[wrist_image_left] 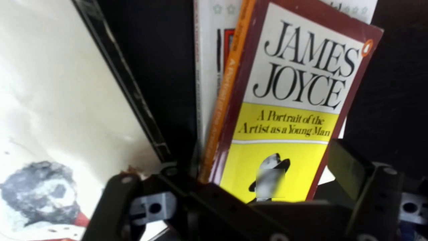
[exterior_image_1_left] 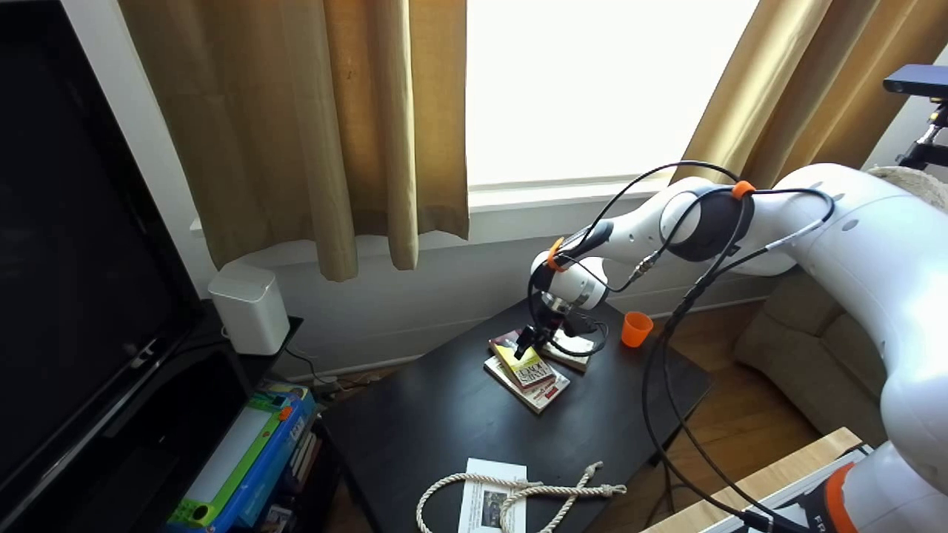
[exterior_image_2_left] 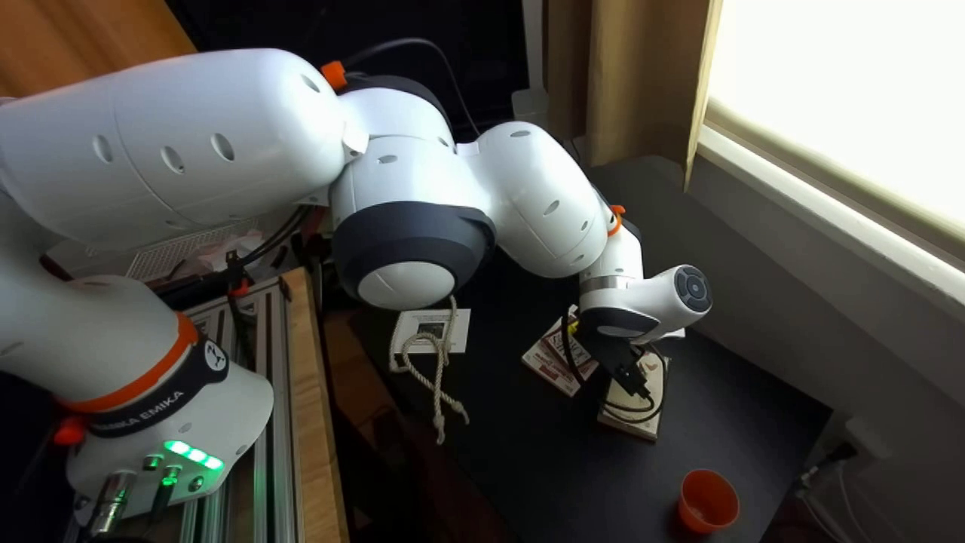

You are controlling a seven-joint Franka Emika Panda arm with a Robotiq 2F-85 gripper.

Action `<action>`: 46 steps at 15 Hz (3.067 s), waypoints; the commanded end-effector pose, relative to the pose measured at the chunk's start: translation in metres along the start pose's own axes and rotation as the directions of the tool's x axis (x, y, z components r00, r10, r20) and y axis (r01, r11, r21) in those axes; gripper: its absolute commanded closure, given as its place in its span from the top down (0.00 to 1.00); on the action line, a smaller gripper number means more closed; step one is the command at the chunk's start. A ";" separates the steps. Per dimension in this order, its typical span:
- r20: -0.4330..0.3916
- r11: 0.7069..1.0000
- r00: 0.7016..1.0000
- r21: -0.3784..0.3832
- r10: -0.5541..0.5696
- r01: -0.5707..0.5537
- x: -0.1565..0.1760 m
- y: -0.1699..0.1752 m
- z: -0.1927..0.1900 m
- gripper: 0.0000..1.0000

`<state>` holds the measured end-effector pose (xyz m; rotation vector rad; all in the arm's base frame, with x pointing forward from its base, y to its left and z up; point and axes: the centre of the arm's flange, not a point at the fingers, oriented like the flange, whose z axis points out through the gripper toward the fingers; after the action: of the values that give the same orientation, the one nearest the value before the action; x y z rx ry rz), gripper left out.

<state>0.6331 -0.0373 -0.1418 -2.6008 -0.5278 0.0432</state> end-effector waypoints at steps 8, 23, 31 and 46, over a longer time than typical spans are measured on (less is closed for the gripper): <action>0.046 0.994 0.996 -0.075 -0.076 0.079 0.012 -0.008 -0.001 1.00; 0.010 0.997 0.999 -0.069 -0.034 0.034 -0.010 -0.047 -0.056 0.90; 0.051 0.997 0.999 0.073 -0.009 0.005 -0.019 -0.060 -0.050 0.19; -0.024 0.991 0.994 0.079 0.107 -0.105 -0.033 -0.062 0.016 0.00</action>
<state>0.5850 0.0016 -0.1169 -2.5607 -0.4307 0.0742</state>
